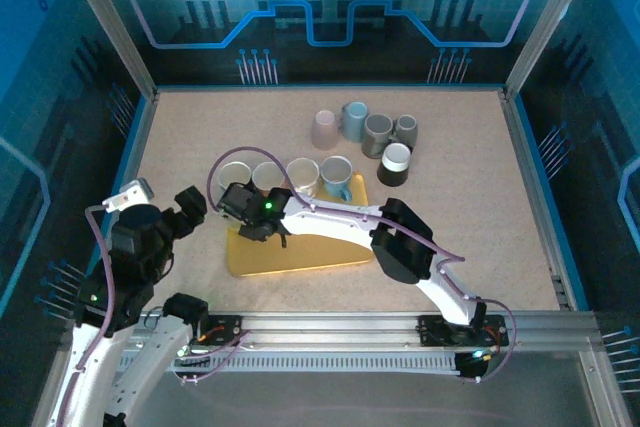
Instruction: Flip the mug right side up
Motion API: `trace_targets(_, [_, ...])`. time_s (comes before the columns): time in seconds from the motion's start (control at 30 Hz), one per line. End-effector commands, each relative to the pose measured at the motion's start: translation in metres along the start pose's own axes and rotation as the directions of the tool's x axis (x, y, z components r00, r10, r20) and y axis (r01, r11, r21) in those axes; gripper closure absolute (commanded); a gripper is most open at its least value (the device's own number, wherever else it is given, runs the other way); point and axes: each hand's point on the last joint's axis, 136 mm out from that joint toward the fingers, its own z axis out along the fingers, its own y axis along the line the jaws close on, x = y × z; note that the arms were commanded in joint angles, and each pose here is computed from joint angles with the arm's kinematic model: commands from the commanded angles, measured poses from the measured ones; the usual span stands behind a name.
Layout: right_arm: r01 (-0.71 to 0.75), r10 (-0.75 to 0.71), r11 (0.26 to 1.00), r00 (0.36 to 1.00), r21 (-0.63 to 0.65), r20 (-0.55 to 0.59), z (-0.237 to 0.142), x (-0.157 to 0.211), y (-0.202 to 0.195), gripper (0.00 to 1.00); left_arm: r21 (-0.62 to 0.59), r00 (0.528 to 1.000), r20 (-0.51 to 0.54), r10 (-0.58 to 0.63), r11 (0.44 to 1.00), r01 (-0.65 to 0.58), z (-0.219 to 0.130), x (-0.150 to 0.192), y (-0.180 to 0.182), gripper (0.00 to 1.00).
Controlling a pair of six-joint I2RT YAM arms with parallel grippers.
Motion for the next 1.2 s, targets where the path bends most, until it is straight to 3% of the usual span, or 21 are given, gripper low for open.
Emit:
trace_targets(0.0, [-0.027,0.026,1.0,0.998,0.016,0.064,-0.01,-0.019,-0.004,0.69,-0.009,1.0,0.001,0.007,1.0,-0.007,0.004,0.001,0.0,0.01])
trace_targets(0.27, [-0.038,0.043,0.998,0.994,-0.051,0.102,-0.035,-0.016,0.001,0.48,-0.01,1.0,-0.004,0.01,1.0,-0.01,0.005,0.001,0.0,0.01])
trace_targets(0.6, [-0.11,0.15,0.979,0.959,-0.171,0.242,-0.124,-0.001,-0.018,0.4,0.054,0.997,-0.065,0.033,0.998,-0.03,0.011,0.01,-0.016,0.01])
trace_targets(0.8, [-0.316,0.384,0.917,0.866,-0.245,0.32,-0.176,0.03,-0.068,0.42,0.153,0.978,-0.203,0.041,0.988,-0.01,0.026,0.018,-0.058,0.01])
trace_targets(1.03, [-0.519,0.566,0.824,0.749,-0.227,0.344,-0.192,0.08,-0.122,0.42,0.192,0.92,-0.247,0.304,0.946,-0.261,0.061,0.026,-0.141,0.01])
trace_targets(1.17, [-0.585,0.608,0.79,0.712,-0.182,0.351,-0.196,0.107,-0.139,0.4,0.17,0.899,-0.284,0.332,0.941,-0.293,0.097,0.024,-0.189,0.01])
